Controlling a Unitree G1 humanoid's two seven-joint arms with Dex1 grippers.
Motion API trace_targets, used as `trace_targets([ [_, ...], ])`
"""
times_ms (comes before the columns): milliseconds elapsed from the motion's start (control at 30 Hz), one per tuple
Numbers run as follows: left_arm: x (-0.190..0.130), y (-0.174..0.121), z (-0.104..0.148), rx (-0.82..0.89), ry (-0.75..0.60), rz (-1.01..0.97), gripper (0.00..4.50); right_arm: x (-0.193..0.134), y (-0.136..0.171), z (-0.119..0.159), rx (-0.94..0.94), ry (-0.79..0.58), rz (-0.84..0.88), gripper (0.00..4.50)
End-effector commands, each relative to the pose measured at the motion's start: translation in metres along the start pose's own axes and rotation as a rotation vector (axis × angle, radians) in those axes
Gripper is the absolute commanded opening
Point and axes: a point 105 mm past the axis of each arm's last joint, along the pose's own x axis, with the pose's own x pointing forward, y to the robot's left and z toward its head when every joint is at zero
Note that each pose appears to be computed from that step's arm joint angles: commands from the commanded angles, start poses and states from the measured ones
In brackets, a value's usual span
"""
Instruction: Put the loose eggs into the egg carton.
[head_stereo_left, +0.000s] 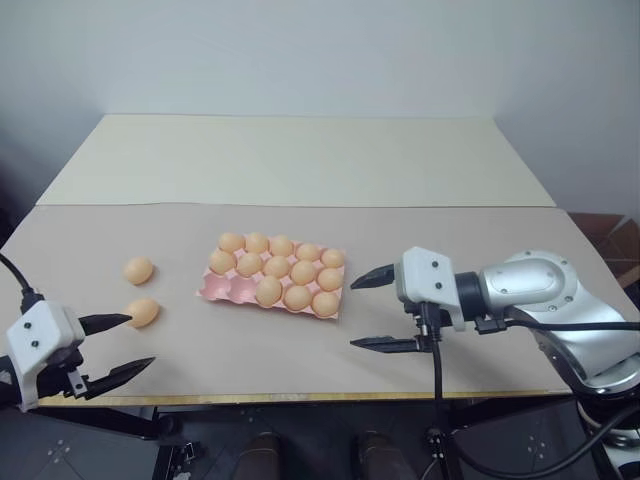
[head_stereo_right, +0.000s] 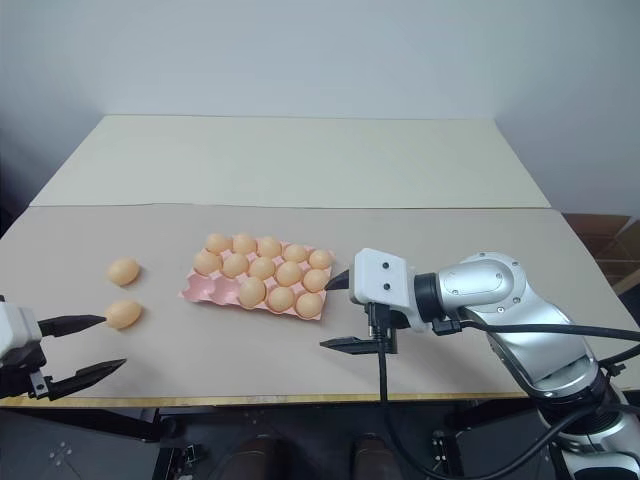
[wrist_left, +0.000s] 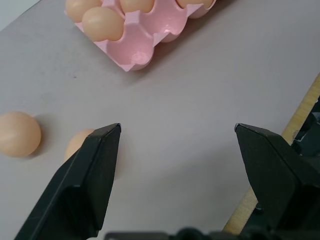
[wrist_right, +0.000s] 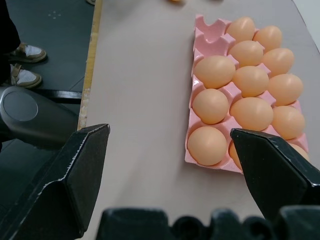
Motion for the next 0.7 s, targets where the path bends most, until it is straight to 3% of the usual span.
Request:
trace_targets([
  [33, -0.002, 0.023, 0.008, 0.063, 0.004, 0.158, 3.96, 0.000, 0.001, 0.009, -0.029, -0.023, -0.013, 4.48],
  [167, 0.001, 0.042, 0.001, 0.055, 0.043, 0.257, 3.96, 0.003, 0.001, 0.009, -0.022, -0.027, -0.021, 4.48],
  [300, 0.018, 0.055, -0.003, -0.063, -0.070, 0.273, 3.96, 0.009, 0.000, 0.012, -0.011, -0.054, -0.042, 4.48],
  [700, 0.058, 0.052, -0.035, -0.179, -0.012, 0.174, 3.96, 0.006, 0.003, 0.007, 0.004, -0.018, -0.079, 4.48],
])
